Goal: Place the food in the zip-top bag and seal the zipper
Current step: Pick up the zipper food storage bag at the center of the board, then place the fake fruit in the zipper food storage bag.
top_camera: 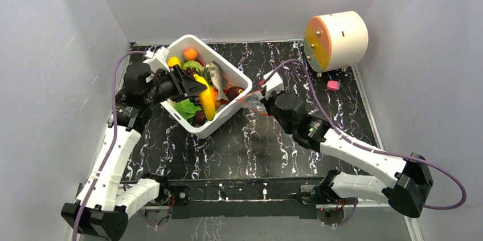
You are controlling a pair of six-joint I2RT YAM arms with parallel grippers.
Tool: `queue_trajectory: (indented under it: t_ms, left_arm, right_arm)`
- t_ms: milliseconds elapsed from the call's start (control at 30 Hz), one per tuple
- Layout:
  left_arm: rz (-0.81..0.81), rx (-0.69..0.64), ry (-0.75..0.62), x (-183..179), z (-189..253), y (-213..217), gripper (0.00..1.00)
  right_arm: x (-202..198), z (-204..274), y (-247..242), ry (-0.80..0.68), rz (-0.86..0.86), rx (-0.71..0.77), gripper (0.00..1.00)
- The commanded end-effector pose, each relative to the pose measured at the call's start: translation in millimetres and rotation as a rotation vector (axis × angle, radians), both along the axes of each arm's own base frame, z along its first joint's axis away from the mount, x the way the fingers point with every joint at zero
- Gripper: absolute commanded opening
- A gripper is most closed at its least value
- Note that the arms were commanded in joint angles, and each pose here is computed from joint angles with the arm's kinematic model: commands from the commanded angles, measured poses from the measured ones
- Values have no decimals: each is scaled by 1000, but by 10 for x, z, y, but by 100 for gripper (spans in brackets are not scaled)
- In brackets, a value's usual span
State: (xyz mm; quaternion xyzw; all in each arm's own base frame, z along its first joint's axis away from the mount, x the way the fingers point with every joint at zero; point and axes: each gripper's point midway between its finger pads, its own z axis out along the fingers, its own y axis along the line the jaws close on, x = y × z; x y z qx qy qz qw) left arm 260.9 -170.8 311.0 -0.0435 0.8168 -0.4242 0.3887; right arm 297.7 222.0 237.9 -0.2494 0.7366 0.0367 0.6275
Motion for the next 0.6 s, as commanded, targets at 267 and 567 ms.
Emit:
queue_trajectory:
  t_ms: [267,567]
  left_arm:
    - [-284,-295,5,-192,344,-443,16]
    - [-277,-361,91,-87,136,-517,14]
  right_arm:
    - [-295,337,-138,281,-156,231,0]
    - [-418,517,168,428,-135,509,0]
